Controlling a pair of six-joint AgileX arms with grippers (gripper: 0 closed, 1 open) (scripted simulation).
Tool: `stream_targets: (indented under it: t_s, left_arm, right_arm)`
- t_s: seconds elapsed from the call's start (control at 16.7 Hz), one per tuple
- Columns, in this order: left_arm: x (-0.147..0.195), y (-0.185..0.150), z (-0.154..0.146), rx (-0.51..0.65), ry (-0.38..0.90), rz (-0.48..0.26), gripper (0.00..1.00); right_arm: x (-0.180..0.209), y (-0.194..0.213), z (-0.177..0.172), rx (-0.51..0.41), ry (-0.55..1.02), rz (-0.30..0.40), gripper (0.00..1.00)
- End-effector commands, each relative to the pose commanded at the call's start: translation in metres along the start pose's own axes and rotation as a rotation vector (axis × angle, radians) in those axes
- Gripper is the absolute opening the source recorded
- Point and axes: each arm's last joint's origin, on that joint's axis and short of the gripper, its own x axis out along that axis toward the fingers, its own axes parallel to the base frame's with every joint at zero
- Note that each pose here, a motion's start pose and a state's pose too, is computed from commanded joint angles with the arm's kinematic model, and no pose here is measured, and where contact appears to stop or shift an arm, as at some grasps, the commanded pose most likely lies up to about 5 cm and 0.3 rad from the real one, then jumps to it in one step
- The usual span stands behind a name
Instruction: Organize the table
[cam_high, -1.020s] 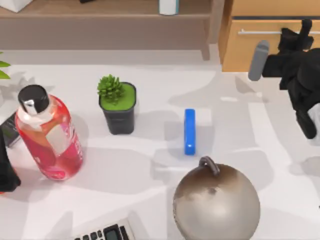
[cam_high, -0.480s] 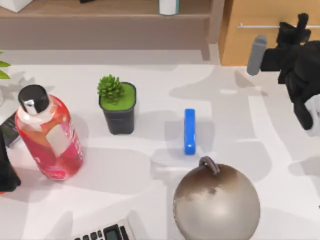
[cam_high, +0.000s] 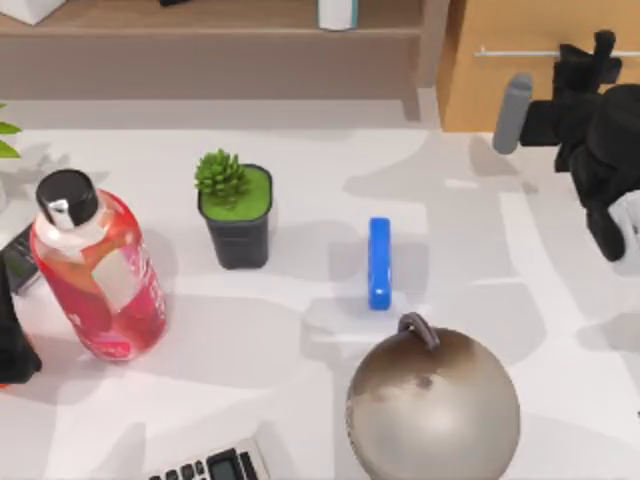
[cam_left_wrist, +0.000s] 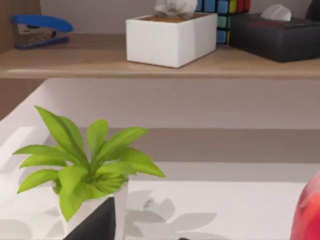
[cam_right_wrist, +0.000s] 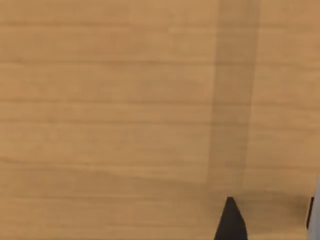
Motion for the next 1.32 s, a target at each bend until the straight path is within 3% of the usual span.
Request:
stream_targets:
  t_s: [0.3,0.36,0.78,0.84,1.32]
  left_arm:
    - [0.000,0.000,0.000,0.000,0.000,0.000,1.00]
    - [0.000,0.000,0.000,0.000,0.000,0.000,1.00]
    - [0.000,0.000,0.000,0.000,0.000,0.000,1.00]
    - [0.000,0.000,0.000,0.000,0.000,0.000,1.00]
    - [0.000,0.000,0.000,0.000,0.000,0.000,1.00]
  right_arm:
    - [0.000,0.000,0.000,0.000,0.000,0.000,0.98]
    - [0.000,0.000,0.000,0.000,0.000,0.000,1.00]
    - [0.000,0.000,0.000,0.000,0.000,0.000,1.00]
    - [-0.008,0.013,0.002,-0.001,-0.007,0.054,1.00]
    - [-0.029,0.003,0.003,0.008,-0.005,0.018,1.00]
